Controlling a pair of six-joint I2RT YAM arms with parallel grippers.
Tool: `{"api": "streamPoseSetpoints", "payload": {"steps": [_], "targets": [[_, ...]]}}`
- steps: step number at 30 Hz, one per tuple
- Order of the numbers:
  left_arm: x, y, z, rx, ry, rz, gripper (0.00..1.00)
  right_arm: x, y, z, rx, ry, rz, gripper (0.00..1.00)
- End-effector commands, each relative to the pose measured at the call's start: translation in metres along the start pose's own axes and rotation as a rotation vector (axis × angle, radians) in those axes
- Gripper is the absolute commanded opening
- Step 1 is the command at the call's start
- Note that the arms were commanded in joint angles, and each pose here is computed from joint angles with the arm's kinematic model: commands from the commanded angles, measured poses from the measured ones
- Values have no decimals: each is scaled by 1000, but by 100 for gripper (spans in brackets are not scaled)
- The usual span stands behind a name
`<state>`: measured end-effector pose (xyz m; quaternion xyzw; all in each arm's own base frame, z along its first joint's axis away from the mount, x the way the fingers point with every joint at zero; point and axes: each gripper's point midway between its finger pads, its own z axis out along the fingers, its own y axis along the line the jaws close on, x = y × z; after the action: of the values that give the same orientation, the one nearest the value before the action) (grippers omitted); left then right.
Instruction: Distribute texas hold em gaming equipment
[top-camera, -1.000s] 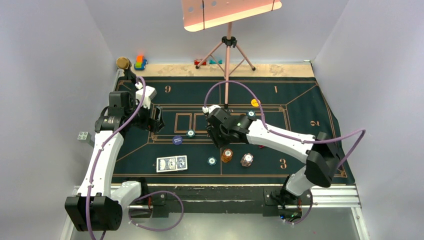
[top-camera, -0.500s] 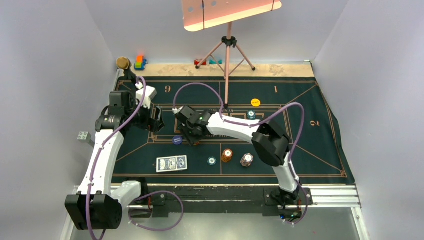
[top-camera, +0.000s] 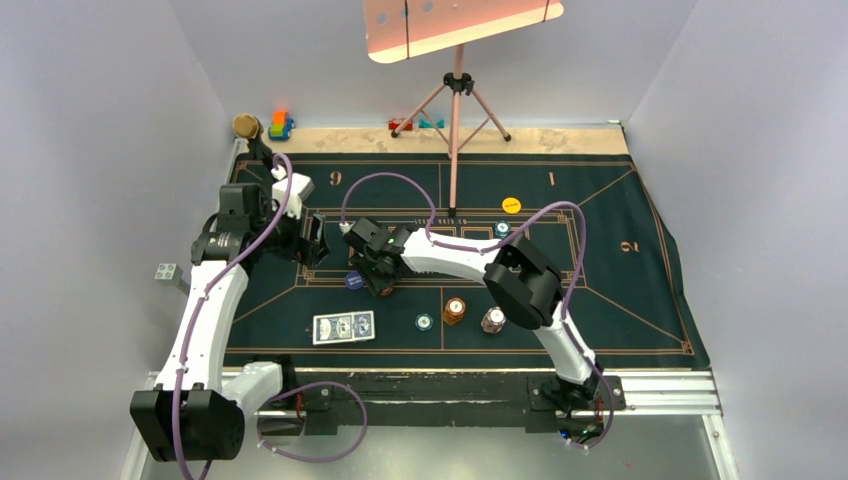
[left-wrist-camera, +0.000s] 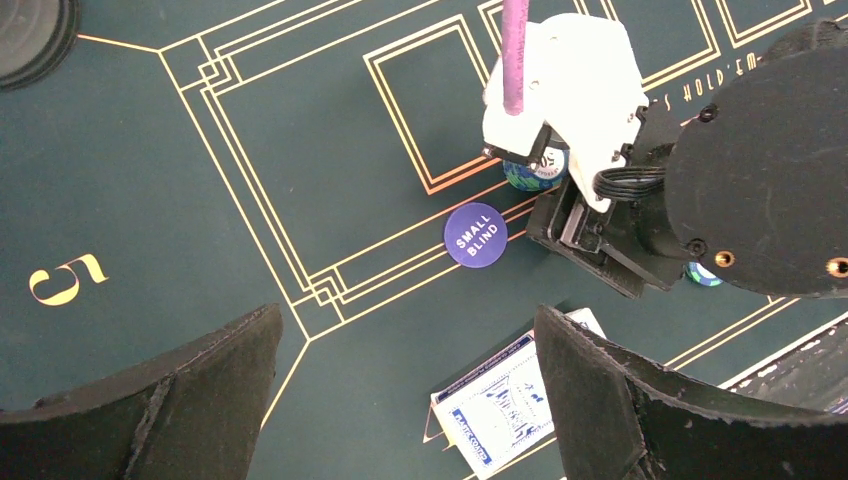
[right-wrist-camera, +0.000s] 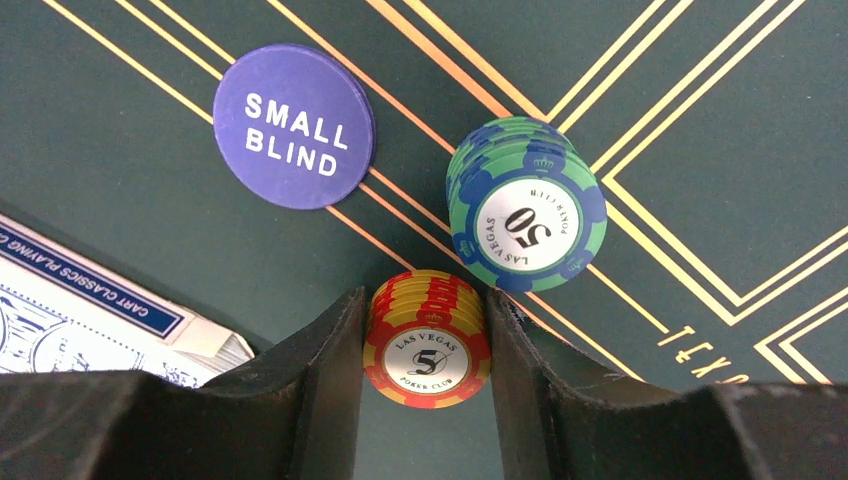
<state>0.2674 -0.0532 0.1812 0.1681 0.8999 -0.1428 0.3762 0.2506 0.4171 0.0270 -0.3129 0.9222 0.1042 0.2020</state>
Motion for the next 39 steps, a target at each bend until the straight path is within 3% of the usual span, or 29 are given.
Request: {"api": "streamPoseSetpoints", "payload": {"steps": [1,14,19,26,33,39], "targets": [[-6,1,-3,-7,-37,9,100,-22,7,-4,-7,-51,40,13],[-8,0,-6,-11,-56,23,100,-15,10,-7,-25,-30,55,42],[-7,0,-5,-5,-51,21,100,-14,8,-12,-21,-27,58,62],[-8,-3,-6,4,-57,23,100,-23,7,-32,-21,-52,54,65],[-7,-3,-6,11,-52,24,100,-39,-8,-94,-7,-149,27,67],[-4,-4,-4,21,-45,21,100,5,-46,-110,69,-109,61,72]]}}
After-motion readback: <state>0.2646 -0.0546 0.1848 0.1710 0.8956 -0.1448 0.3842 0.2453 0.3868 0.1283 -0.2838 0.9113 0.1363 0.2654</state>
